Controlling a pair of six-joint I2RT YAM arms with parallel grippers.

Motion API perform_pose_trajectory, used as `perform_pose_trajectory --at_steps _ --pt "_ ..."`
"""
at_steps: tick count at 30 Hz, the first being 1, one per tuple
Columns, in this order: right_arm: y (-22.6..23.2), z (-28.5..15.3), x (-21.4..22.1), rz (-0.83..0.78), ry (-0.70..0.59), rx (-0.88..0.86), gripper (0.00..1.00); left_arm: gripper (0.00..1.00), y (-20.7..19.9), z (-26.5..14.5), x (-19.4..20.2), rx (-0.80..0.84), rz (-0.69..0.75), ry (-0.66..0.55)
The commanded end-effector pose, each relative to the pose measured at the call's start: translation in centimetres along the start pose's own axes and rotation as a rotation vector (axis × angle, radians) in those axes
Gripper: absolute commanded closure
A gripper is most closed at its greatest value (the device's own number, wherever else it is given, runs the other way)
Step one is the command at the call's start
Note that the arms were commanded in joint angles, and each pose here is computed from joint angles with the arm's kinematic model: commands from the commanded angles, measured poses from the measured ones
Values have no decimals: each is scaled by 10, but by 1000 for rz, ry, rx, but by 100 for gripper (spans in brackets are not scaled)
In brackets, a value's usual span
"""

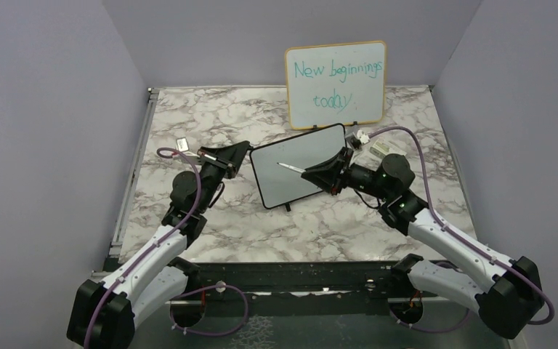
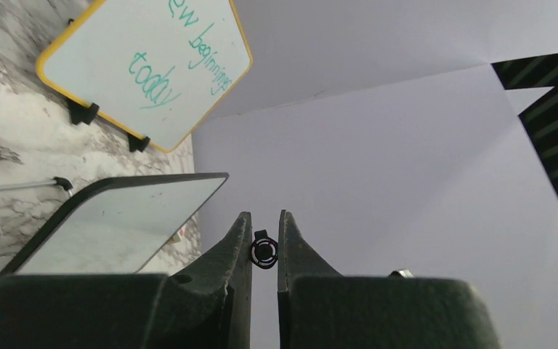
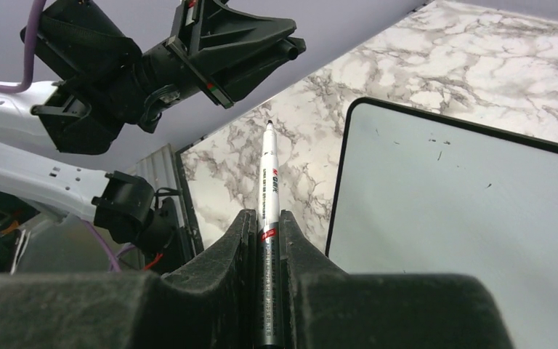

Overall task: Write a sentence on the whiteboard
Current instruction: Open the whiteboard marker at the center of the board, then place the pen cap at the center of the board.

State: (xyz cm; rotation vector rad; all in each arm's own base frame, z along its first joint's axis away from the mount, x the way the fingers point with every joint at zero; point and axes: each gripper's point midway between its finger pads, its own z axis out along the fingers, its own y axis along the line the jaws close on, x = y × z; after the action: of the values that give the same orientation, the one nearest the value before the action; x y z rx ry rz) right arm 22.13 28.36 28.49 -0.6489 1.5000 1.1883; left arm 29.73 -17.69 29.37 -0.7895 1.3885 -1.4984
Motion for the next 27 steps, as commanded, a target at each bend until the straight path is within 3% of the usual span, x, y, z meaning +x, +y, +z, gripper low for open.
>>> perform_pose_trajectory --at_steps 1,9,16,27 --pt "-6 -7 -5 -70 -16 54 100 100 -9 13 -15 -33 188 -44" --pt "-13 -18 -16 -125 -41 130 100 100 27 22 -41 -341 542 21" --pt "-15 -21 -16 -153 -37 147 100 100 64 17 -67 -583 736 152" --pt "-18 -24 -15 -160 -35 168 100 100 162 -5 -85 -891 757 496"
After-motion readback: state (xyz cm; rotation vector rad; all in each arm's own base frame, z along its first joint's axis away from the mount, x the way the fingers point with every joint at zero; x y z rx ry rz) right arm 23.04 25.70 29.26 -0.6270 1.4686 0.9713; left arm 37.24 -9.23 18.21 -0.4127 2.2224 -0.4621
